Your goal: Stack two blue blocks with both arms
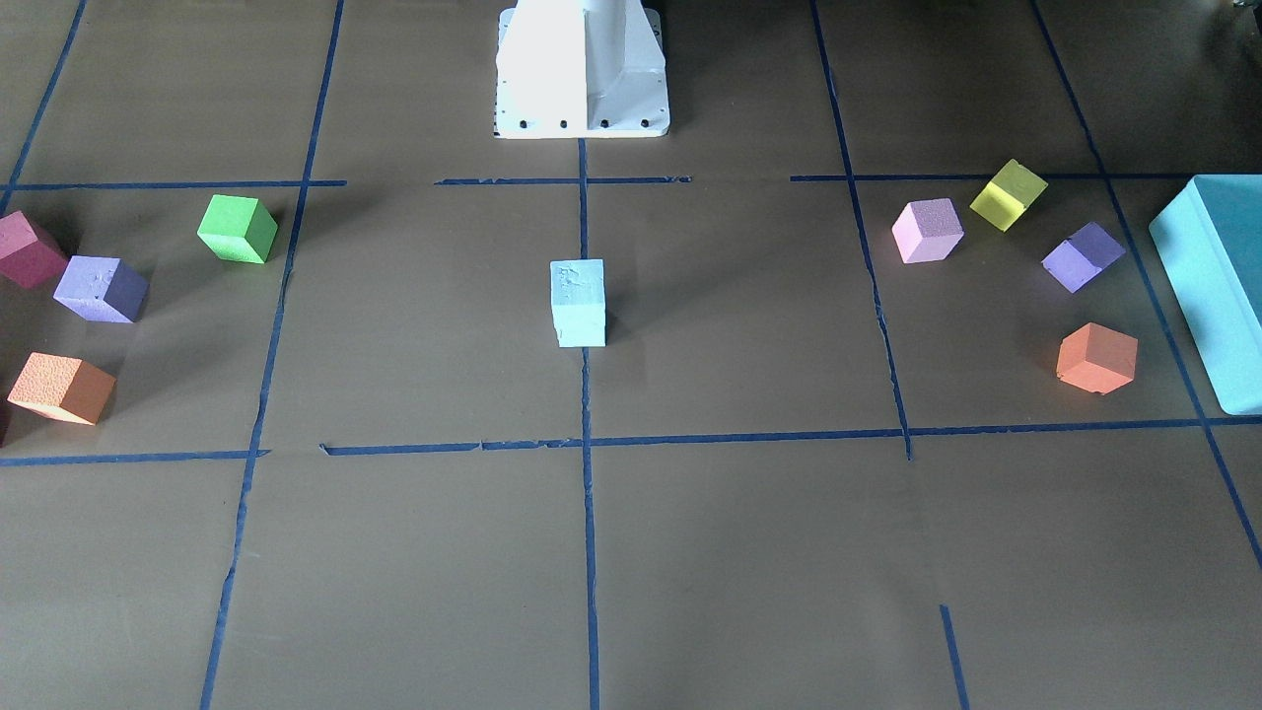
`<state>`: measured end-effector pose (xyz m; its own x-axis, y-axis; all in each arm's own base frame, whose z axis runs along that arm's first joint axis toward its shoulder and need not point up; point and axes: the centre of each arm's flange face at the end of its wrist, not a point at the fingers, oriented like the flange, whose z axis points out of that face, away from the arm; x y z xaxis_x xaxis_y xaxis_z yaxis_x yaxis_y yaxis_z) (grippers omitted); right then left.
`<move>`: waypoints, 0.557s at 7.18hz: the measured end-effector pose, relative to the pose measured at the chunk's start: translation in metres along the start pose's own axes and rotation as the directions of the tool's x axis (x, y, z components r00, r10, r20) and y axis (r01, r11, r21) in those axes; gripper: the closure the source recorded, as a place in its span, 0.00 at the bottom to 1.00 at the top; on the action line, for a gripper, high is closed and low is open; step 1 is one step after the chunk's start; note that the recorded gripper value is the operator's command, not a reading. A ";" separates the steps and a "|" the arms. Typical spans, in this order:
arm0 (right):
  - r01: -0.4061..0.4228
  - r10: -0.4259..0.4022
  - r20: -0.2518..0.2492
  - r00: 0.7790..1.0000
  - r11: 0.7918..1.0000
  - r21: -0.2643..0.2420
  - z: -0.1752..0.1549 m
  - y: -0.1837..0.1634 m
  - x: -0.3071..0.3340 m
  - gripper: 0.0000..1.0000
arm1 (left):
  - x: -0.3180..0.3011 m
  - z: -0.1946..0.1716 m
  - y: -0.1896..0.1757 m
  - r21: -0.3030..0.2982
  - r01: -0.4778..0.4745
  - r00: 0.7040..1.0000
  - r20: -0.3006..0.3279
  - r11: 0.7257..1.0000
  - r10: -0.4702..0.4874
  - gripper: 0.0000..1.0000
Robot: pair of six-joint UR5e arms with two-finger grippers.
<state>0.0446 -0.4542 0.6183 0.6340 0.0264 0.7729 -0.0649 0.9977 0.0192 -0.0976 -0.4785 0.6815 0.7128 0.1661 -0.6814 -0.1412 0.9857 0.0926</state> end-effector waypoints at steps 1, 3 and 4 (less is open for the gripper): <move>0.000 0.000 0.000 1.000 1.000 0.000 0.000 0.000 0.000 0.00 | -0.003 0.002 0.003 0.001 0.029 1.000 -0.006 1.000 -0.029 0.00; -0.001 0.001 -0.001 1.000 1.000 0.000 0.000 0.000 0.000 0.00 | 0.000 -0.002 0.001 0.012 0.077 0.997 -0.021 0.997 -0.077 0.00; -0.001 0.001 -0.001 1.000 1.000 0.000 0.000 0.000 0.000 0.00 | 0.004 -0.005 -0.001 0.020 0.092 0.995 -0.026 0.996 -0.091 0.00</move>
<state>0.0447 -0.4542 0.6184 0.6346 0.0273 0.7723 -0.0655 0.9977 0.0185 -0.0982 -0.4789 0.6746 0.7044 0.0745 -0.7059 -0.0613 0.9971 0.0440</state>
